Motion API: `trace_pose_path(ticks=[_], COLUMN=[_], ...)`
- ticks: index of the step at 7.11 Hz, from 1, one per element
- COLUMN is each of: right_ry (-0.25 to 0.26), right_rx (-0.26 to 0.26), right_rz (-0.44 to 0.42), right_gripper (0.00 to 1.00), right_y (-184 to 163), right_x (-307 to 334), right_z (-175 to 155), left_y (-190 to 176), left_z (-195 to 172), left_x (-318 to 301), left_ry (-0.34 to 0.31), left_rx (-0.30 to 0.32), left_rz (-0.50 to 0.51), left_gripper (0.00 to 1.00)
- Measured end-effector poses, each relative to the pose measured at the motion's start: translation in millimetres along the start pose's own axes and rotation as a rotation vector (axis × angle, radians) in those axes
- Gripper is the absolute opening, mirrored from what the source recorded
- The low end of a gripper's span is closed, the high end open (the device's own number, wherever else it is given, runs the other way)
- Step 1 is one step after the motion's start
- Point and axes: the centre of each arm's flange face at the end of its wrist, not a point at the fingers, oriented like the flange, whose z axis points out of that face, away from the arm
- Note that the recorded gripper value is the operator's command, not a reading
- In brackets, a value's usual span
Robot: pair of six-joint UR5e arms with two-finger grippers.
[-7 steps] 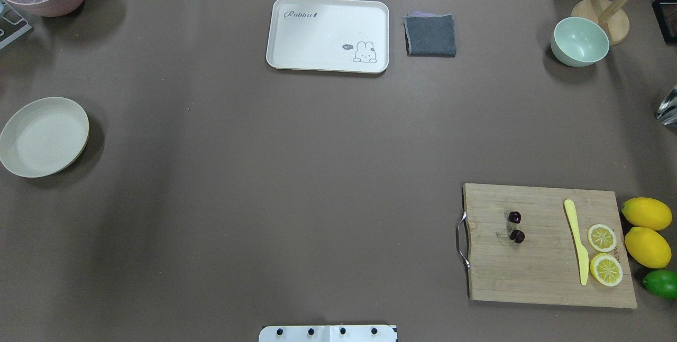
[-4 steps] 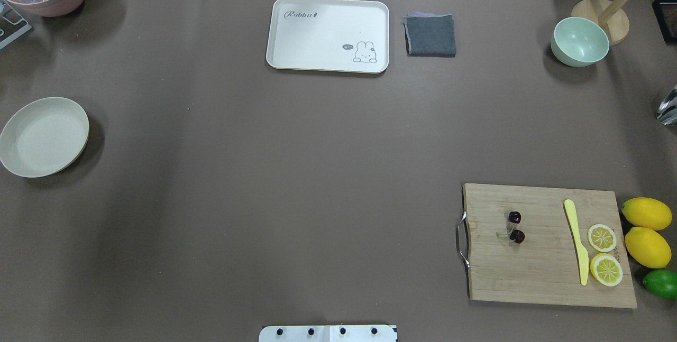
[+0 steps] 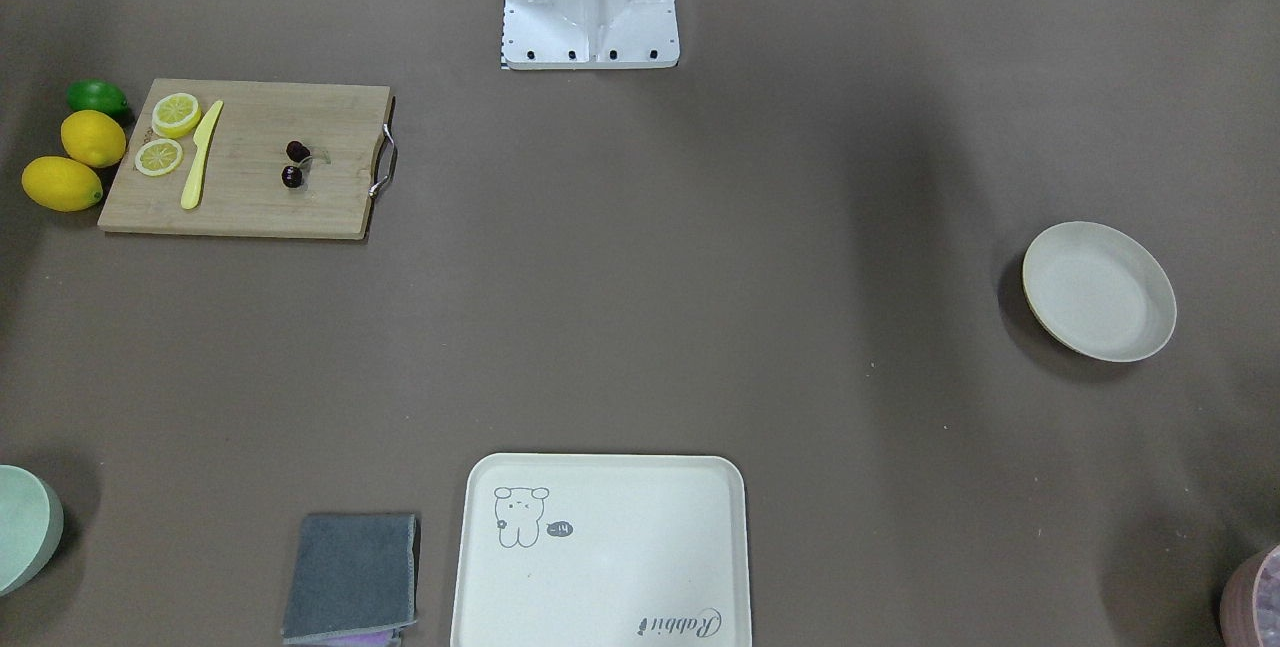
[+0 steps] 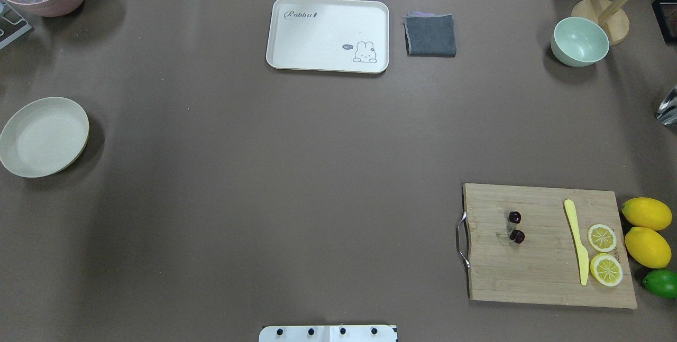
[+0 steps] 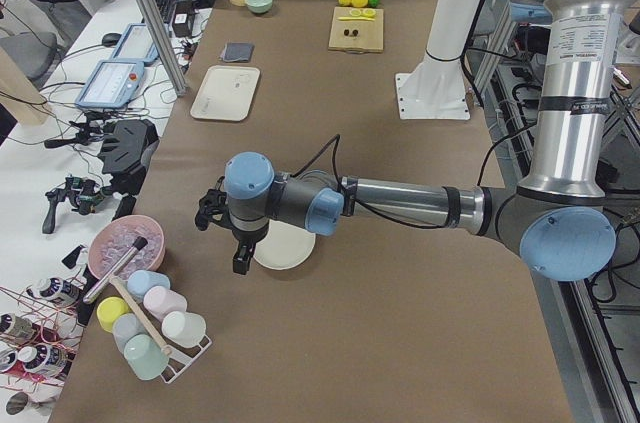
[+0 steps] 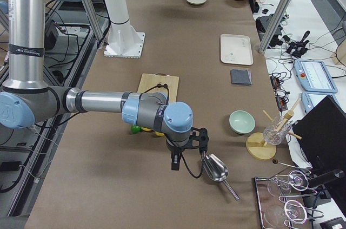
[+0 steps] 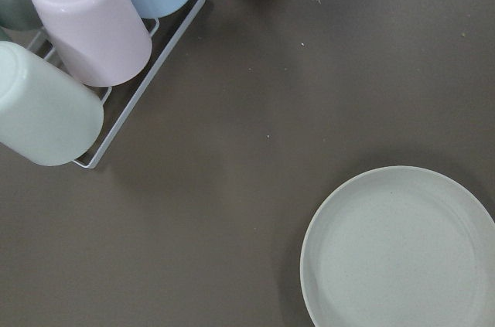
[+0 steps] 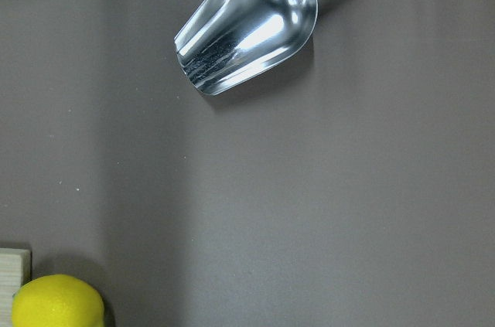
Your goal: Place red cherry on plate
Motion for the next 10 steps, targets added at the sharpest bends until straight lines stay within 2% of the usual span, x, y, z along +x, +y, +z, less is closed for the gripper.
trace_pose_path(ticks=[1,3,7,8,9,10], right_ry=[0.0,0.001,0.002,0.002,0.002,0.002], right_rx=[-0.001,0.0,0.005,0.006,0.006,0.007], right_rz=[0.0,0.0,-0.005,-0.007,-0.007,-0.007], right_gripper=[1.0,1.0,1.0,1.0,1.0,1.0], right_y=[1,2,1,1,0,0], right_x=[1,0,-2,-3,-3,-3], right_z=[1,0,-2,-3,-3,-3], left_y=[10,18,32,34,35,36], left_z=[27,68,133,141,147,149], left_x=[-3,17,33,35,37,38], left_ry=[0.017,0.053,0.005,0.003,0.004,0.004], left_rx=[0.007,0.002,-0.03,-0.042,-0.05,-0.055], left_rz=[0.011,-0.038,-0.007,-0.001,0.003,0.005], left_gripper=[0.98,0.98,0.97,0.82,0.58,0.55])
